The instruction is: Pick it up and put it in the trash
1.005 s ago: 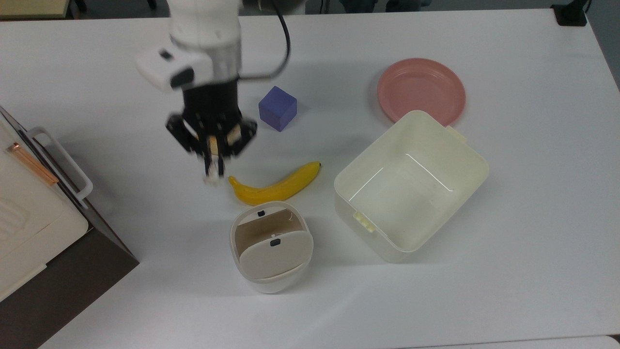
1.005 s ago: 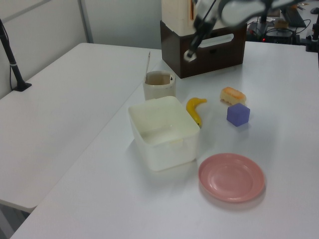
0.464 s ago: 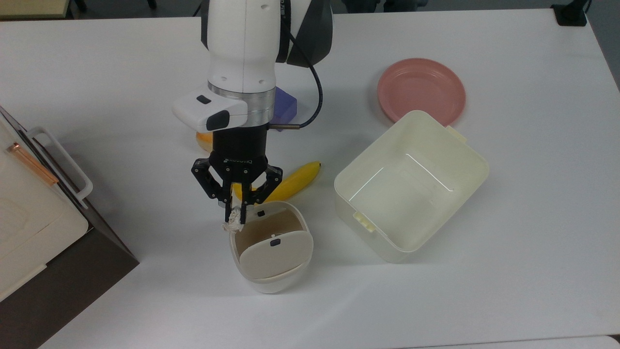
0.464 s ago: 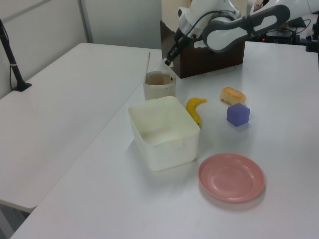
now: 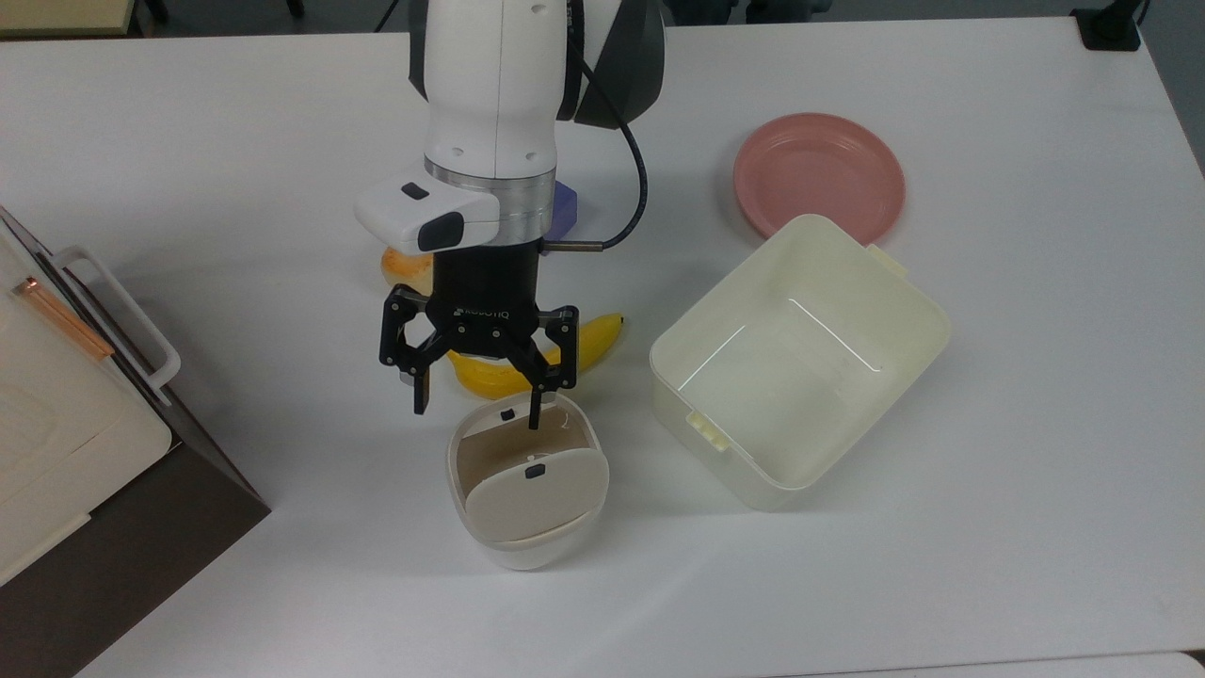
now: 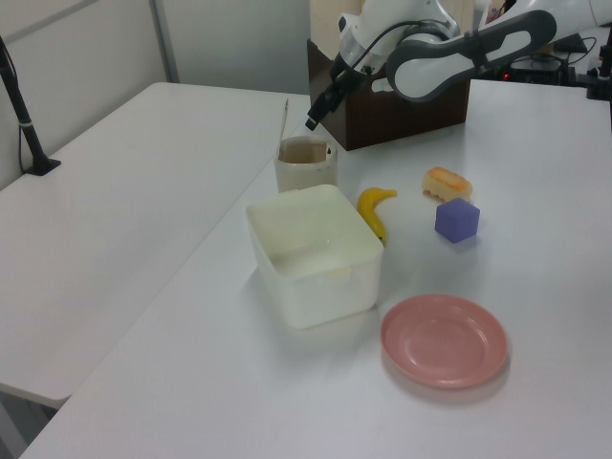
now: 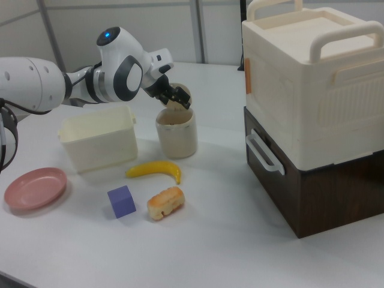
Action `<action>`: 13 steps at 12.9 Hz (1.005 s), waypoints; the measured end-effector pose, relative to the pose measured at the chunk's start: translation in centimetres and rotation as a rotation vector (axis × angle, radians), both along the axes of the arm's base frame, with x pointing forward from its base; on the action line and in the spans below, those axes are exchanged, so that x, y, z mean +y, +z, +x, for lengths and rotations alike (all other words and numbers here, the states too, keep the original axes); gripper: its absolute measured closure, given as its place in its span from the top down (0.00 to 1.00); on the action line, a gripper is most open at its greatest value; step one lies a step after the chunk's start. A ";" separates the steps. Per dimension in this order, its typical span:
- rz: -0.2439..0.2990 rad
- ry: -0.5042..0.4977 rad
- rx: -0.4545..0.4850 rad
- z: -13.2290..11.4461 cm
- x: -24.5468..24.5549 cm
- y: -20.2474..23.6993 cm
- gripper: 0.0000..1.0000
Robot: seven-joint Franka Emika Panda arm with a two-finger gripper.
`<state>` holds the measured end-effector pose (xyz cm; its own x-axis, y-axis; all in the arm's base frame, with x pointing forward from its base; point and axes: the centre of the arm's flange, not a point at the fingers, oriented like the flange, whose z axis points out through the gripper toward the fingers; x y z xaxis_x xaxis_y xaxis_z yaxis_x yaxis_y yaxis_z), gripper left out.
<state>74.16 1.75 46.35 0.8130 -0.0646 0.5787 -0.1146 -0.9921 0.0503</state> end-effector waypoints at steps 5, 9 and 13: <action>-0.005 -0.089 0.349 -5.0 0.0 4.5 1.00; 0.027 -0.046 0.550 -11.8 -0.8 10.6 1.00; 0.093 0.056 0.655 -14.0 -2.2 10.9 1.00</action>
<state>60.14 -0.44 57.30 0.9984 -0.0378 -0.0423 -0.0376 -0.9993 0.0057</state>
